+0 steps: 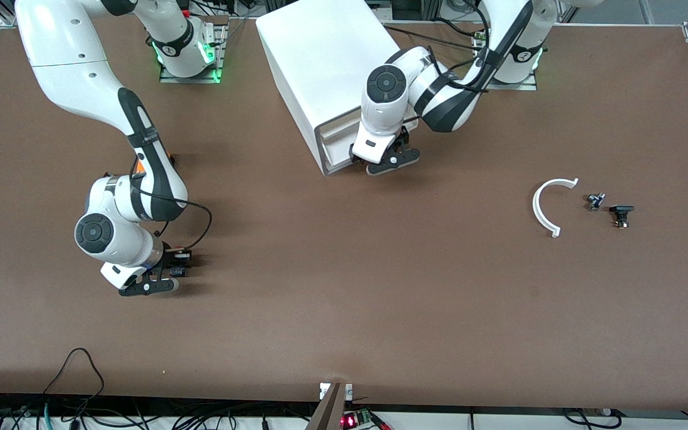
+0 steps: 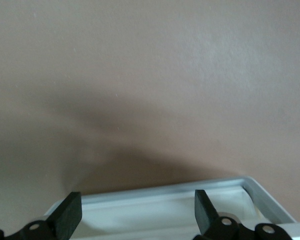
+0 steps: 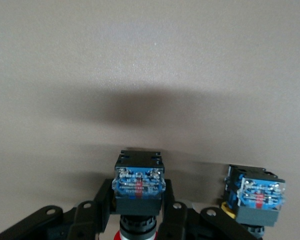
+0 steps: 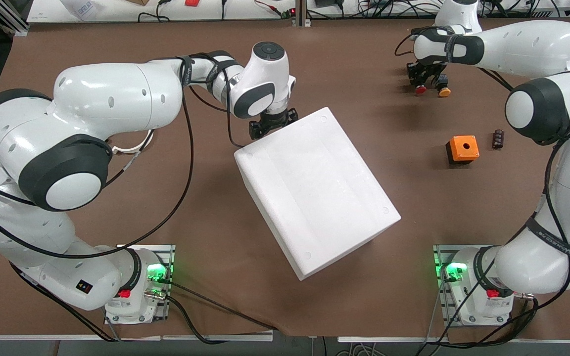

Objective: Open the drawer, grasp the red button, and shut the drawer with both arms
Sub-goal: 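Place the red button beside the yellow button with the right gripper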

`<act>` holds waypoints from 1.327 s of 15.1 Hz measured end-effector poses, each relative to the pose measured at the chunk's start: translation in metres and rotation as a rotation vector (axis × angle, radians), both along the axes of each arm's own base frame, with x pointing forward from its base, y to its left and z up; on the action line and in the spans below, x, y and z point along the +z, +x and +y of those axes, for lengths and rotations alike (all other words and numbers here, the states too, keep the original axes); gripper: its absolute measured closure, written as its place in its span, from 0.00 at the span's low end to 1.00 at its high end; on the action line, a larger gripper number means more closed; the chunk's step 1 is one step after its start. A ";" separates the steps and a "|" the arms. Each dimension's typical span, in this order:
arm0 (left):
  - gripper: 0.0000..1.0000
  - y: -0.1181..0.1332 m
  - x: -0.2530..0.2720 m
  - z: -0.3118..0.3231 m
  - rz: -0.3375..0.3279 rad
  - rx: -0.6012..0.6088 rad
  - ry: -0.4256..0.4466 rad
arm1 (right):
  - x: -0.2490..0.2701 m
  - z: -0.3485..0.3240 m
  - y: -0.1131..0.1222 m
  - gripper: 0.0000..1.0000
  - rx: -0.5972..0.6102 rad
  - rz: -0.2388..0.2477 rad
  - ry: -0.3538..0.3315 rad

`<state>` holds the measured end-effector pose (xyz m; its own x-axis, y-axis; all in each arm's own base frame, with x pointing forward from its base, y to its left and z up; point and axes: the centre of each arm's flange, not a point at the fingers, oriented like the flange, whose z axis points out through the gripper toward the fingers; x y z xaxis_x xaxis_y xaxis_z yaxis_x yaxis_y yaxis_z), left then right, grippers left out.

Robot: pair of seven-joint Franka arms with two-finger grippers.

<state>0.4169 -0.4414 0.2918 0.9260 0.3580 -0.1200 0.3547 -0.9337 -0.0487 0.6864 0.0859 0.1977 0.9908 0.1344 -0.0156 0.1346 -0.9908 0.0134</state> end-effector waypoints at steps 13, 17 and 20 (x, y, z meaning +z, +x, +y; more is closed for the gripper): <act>0.00 -0.024 0.002 -0.017 0.047 -0.011 -0.006 | 0.026 -0.021 0.006 0.02 -0.032 -0.044 -0.001; 0.00 -0.023 0.003 -0.016 0.051 -0.010 -0.001 | 0.070 -0.023 0.013 0.00 -0.035 -0.096 0.005; 0.00 -0.015 0.015 -0.009 0.043 0.001 -0.003 | 0.111 -0.029 0.012 0.00 -0.044 -0.118 0.006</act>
